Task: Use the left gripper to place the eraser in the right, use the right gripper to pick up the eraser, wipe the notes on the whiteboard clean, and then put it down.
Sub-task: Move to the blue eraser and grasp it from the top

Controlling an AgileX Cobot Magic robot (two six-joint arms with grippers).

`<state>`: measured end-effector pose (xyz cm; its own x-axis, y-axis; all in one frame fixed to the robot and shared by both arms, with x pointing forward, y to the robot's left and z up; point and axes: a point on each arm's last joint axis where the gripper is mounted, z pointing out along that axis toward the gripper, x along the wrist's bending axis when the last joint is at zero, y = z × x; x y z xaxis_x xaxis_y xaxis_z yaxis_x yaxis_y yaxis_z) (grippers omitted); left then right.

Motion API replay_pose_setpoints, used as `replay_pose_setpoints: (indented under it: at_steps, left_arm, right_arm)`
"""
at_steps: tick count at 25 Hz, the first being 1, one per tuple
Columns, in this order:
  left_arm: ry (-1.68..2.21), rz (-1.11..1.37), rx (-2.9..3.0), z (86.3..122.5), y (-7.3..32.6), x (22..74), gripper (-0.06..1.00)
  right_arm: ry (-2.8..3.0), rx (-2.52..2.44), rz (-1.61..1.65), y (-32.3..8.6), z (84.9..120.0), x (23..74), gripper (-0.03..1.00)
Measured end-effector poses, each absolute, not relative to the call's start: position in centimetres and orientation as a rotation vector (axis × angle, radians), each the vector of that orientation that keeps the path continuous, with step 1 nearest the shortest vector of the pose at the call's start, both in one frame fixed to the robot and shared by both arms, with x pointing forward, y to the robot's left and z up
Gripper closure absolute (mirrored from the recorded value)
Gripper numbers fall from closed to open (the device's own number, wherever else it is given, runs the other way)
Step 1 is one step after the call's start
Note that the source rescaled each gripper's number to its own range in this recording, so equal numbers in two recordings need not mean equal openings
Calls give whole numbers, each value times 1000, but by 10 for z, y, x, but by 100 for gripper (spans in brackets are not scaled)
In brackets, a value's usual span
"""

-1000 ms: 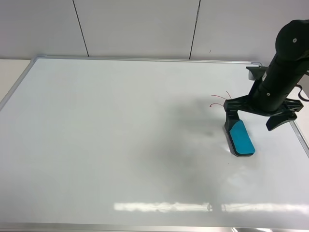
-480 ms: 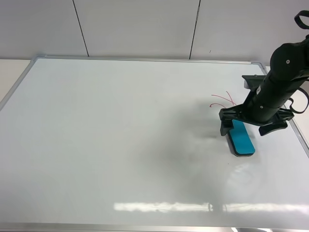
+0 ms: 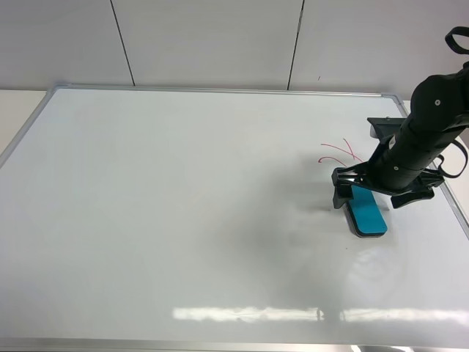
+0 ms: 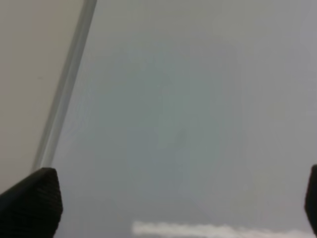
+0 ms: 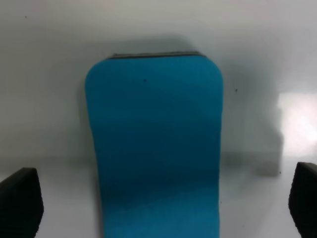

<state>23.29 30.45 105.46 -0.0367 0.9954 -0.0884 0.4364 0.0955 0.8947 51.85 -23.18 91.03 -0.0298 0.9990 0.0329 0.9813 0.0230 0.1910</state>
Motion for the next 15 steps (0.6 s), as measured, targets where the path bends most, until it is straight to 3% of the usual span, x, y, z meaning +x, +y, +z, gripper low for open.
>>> replay_pose_setpoints:
  at_steps: [5, 6, 7, 8, 9, 10, 11, 15]
  left_arm:
    - [1589, 900, 1449, 1055, 304, 233, -6]
    - [1589, 900, 1449, 1055, 304, 233, -6]
    - [1589, 900, 1449, 1055, 304, 233, -6]
    - [1589, 900, 1449, 1055, 304, 233, -6]
    - [1589, 900, 1449, 1055, 304, 233, -6]
    - [1589, 900, 1449, 1055, 304, 233, -6]
    - [1589, 900, 1449, 1055, 304, 233, -6]
    - [1589, 900, 1449, 1055, 304, 233, -6]
  right_arm:
    - [2165, 2108, 243, -232, 910, 518, -3]
    - [2164, 2113, 239, -232, 910, 518, 4]
    - [2160, 2127, 226, -232, 908, 518, 19]
    - [2153, 2148, 207, -232, 906, 517, 43]
    - [2151, 2178, 169, -232, 902, 516, 83]
    - [2142, 2205, 146, -233, 899, 515, 97]
    - [2142, 2207, 143, -233, 899, 515, 90]
    - [2152, 2201, 136, -231, 899, 515, 92]
